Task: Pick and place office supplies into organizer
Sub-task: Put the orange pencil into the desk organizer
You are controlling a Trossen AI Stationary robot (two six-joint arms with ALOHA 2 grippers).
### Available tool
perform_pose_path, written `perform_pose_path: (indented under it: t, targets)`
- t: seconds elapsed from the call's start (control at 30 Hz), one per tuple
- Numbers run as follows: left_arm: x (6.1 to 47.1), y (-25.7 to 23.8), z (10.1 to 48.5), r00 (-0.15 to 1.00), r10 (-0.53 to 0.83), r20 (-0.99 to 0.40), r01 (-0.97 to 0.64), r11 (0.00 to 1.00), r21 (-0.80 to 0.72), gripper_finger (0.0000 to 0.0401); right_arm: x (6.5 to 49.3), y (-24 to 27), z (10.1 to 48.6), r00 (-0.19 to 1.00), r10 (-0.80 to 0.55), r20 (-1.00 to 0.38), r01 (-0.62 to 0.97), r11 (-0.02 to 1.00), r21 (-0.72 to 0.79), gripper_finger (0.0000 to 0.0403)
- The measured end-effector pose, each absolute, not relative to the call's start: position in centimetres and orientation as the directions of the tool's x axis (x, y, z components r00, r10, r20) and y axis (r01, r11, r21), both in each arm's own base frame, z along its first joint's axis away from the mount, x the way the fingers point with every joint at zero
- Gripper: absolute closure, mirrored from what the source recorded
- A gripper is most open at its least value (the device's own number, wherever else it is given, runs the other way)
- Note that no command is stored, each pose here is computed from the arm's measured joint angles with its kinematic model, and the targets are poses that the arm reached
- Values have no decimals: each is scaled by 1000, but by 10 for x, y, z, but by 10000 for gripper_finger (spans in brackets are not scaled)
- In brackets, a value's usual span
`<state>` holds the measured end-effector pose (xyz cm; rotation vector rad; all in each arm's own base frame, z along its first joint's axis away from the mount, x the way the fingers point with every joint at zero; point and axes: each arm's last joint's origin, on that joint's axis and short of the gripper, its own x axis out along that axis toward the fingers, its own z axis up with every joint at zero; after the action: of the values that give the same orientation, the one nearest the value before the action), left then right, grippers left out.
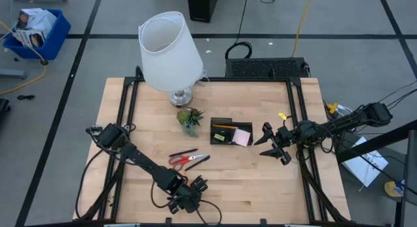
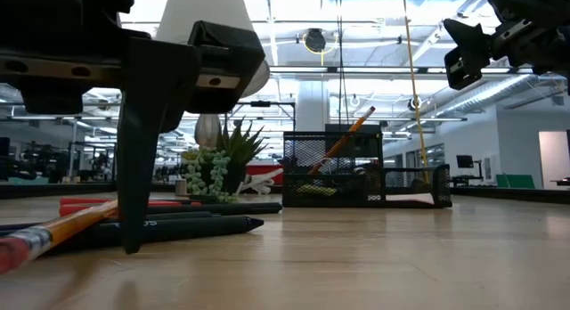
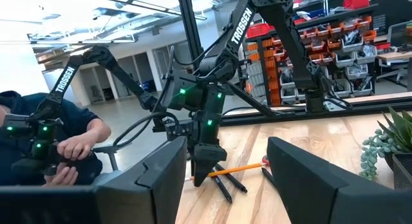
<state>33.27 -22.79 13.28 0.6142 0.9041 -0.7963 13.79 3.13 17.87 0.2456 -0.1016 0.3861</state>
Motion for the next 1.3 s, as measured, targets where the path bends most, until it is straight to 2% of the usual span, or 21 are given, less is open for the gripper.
perform_pose_path:
  t: [0.1, 0.37, 0.6, 0.8, 1.0, 1.13, 1.3]
  targets:
    - [333, -228, 132, 377, -342, -861, 813, 568, 131, 231, 138, 31, 179, 922, 360, 144, -384, 897, 218, 194]
    - [333, -229, 132, 377, -342, -861, 788, 607, 105, 319, 138, 31, 179, 922, 360, 145, -384, 897, 218, 192]
    - [341, -228, 135, 486, -301, -821, 671, 731, 129, 379, 138, 31, 179, 922, 360, 144, -384, 897, 218, 192]
    - [349, -224, 147, 556, -317, -768, 600, 793, 107, 373, 138, 31, 179, 922, 360, 144, -384, 897, 218, 194]
    - [354, -207, 190, 677, -296, -674, 516, 843, 149, 356, 138, 31, 179, 922, 360, 145, -384, 897, 218, 192]
    - [359, -189, 229, 800, -264, -539, 449, 859, 246, 377, 138, 31, 179, 922, 360, 145, -384, 897, 218, 192]
    - [363, -141, 269, 926, -191, -325, 298, 899, 321, 379, 138, 31, 179, 922, 360, 145, -384, 897, 218, 194]
